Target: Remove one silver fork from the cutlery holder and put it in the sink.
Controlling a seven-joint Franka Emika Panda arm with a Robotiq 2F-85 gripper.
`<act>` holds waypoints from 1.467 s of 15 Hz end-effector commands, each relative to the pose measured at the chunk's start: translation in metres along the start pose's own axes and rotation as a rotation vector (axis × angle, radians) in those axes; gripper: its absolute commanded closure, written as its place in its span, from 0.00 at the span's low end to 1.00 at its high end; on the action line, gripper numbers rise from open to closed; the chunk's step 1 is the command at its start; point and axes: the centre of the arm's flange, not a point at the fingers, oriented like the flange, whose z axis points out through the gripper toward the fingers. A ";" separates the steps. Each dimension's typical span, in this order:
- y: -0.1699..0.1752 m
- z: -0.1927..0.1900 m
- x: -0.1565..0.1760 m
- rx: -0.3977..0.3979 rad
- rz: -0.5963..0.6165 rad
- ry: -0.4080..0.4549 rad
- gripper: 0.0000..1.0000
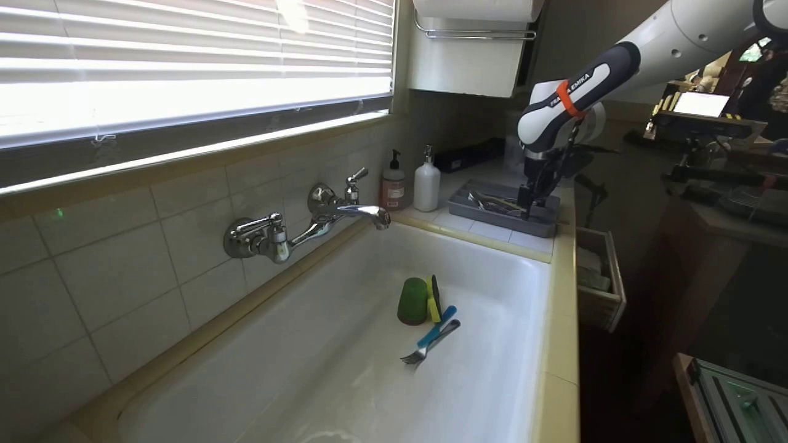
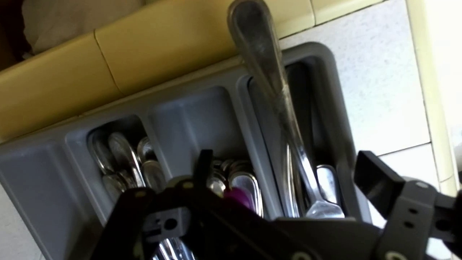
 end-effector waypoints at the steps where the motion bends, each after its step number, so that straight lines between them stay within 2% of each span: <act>1: -0.001 0.005 0.002 0.008 -0.018 -0.023 0.26; 5: -0.004 0.003 0.003 0.016 -0.025 -0.022 0.57; 6: -0.004 0.002 0.003 0.014 -0.024 -0.020 0.54; 7: -0.003 0.002 0.003 0.013 -0.024 -0.020 0.25; 9: -0.002 0.004 0.003 0.012 -0.022 -0.024 0.27; 10: -0.002 0.005 0.002 0.012 -0.021 -0.025 0.21; 12: 0.002 0.005 0.002 0.013 -0.016 -0.026 0.59; 13: 0.001 0.005 0.002 0.015 -0.015 -0.027 0.60; 18: 0.004 0.002 0.002 0.013 -0.011 -0.020 0.99; 22: 0.001 0.001 0.005 0.013 -0.017 -0.022 1.00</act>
